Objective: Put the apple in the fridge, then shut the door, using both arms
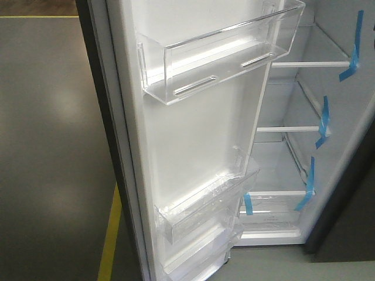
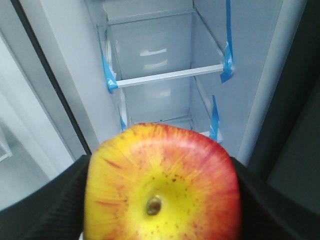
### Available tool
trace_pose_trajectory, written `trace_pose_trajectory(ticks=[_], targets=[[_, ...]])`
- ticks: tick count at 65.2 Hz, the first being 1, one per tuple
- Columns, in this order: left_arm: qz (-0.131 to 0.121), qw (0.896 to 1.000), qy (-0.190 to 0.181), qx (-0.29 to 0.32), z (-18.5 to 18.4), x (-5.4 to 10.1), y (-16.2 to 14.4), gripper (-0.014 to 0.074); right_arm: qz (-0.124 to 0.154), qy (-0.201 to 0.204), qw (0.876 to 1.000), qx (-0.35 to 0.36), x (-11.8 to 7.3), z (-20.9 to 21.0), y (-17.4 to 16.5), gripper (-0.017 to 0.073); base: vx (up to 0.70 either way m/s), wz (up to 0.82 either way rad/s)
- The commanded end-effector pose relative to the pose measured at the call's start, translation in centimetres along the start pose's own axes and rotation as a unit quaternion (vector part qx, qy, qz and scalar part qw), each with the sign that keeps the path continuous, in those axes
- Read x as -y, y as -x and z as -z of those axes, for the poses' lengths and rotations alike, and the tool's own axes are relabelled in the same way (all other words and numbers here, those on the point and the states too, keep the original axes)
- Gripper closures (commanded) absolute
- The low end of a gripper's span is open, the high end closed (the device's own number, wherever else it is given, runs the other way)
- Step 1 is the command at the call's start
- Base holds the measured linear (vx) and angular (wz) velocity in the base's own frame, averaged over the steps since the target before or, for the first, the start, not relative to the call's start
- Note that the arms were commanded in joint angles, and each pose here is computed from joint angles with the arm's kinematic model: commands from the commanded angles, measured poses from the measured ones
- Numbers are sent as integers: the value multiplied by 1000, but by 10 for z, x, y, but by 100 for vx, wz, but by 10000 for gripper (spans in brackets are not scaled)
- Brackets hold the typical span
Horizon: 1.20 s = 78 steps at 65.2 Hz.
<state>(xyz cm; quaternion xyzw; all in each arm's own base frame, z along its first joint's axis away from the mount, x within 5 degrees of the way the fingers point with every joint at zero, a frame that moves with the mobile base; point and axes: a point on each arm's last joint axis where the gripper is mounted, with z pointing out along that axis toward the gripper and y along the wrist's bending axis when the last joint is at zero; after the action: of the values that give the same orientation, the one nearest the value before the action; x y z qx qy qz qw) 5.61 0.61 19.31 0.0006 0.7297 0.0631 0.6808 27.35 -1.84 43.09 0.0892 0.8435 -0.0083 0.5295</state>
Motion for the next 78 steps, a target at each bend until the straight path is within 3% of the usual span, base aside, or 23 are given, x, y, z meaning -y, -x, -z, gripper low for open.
trace_pose_trajectory(ticks=[1, 78], targets=[[4, 999, -5, 54, 3, 0, 14, 600, 7, 6, 998, 68, 0, 17, 18, 338, 3, -4], [4, 999, -5, 54, 3, 0, 14, 600, 7, 6, 998, 68, 0, 17, 18, 338, 1, -2]])
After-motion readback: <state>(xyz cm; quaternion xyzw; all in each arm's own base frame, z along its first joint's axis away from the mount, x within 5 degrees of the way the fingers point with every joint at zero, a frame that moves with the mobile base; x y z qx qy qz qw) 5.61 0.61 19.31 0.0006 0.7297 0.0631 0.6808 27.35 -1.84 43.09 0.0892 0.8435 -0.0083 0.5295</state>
